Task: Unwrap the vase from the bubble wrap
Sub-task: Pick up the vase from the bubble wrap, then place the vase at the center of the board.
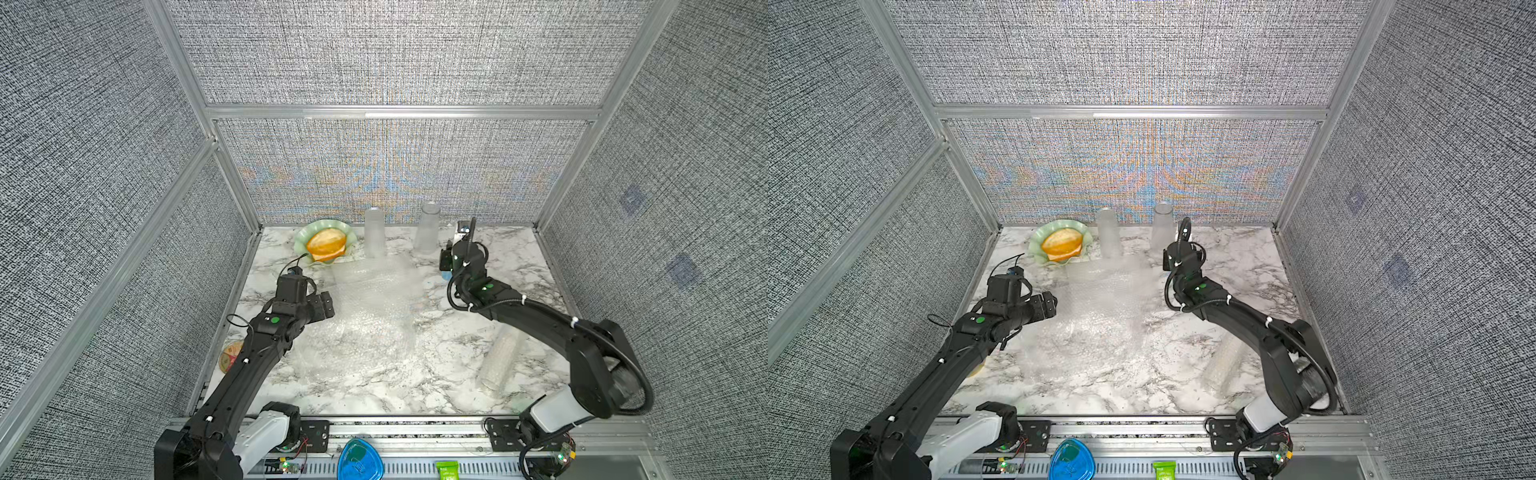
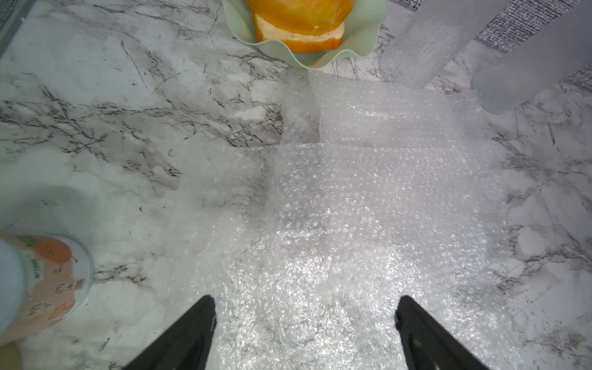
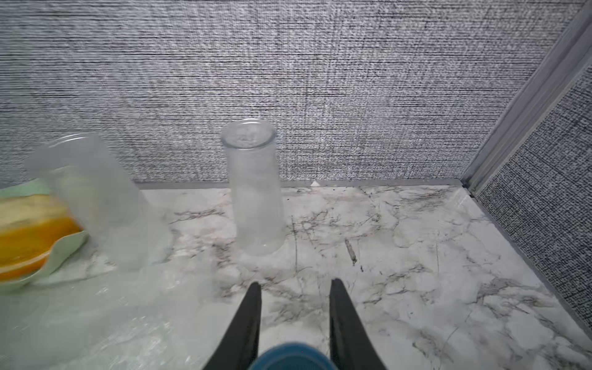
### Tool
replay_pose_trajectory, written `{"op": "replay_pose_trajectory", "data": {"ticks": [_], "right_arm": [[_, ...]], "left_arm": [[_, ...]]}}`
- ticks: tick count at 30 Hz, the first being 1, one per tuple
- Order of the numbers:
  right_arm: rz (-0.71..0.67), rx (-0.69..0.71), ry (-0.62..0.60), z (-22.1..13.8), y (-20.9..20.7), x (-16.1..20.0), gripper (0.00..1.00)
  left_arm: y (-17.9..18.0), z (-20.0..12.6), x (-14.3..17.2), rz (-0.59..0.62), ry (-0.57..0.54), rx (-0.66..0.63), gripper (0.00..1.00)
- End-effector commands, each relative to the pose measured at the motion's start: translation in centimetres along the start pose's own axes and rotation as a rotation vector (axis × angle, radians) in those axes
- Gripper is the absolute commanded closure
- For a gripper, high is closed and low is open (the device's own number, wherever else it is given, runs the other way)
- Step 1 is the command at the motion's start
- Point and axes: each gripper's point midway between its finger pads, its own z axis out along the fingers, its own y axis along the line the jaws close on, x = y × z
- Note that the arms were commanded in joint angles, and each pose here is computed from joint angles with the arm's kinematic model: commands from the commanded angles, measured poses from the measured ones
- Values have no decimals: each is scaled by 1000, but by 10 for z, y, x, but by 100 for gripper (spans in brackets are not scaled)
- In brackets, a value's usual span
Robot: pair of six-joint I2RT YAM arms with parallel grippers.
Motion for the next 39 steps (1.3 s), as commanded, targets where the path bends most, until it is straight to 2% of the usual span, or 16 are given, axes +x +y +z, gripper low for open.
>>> {"op": "replay_pose_trajectory", "data": {"ticks": [1, 6, 9, 13, 19, 25, 29, 33, 36, 39], "right_arm": [[49, -26, -136, 33, -8, -26, 73], [59, -10, -109, 101, -21, -6, 73], [69, 7, -132, 130, -32, 1, 73], [73, 15, -89, 170, -41, 13, 73], [16, 10, -47, 198, -35, 29, 71], [-9, -5, -5, 207, -28, 43, 65], [-40, -6, 2, 204, -24, 41, 50], [-43, -15, -39, 190, -20, 8, 28], [-34, -27, -72, 172, -18, -26, 20], [20, 22, -91, 138, -28, -65, 18]], "left_arm": [[-8, -2, -7, 20, -32, 41, 9], [-17, -3, -14, 23, -59, 91, 9], [-23, -9, -22, 27, -89, 115, 9], [-29, -16, -34, 36, -137, 143, 9], [-31, -15, -38, 36, -152, 148, 9], [-31, -6, -34, 25, -125, 151, 9], [-31, -7, -34, 28, -127, 152, 9], [-31, -10, -35, 36, -136, 150, 7], [-32, -13, -37, 36, -136, 153, 4], [-34, -16, -39, 43, -133, 155, 1]]}}
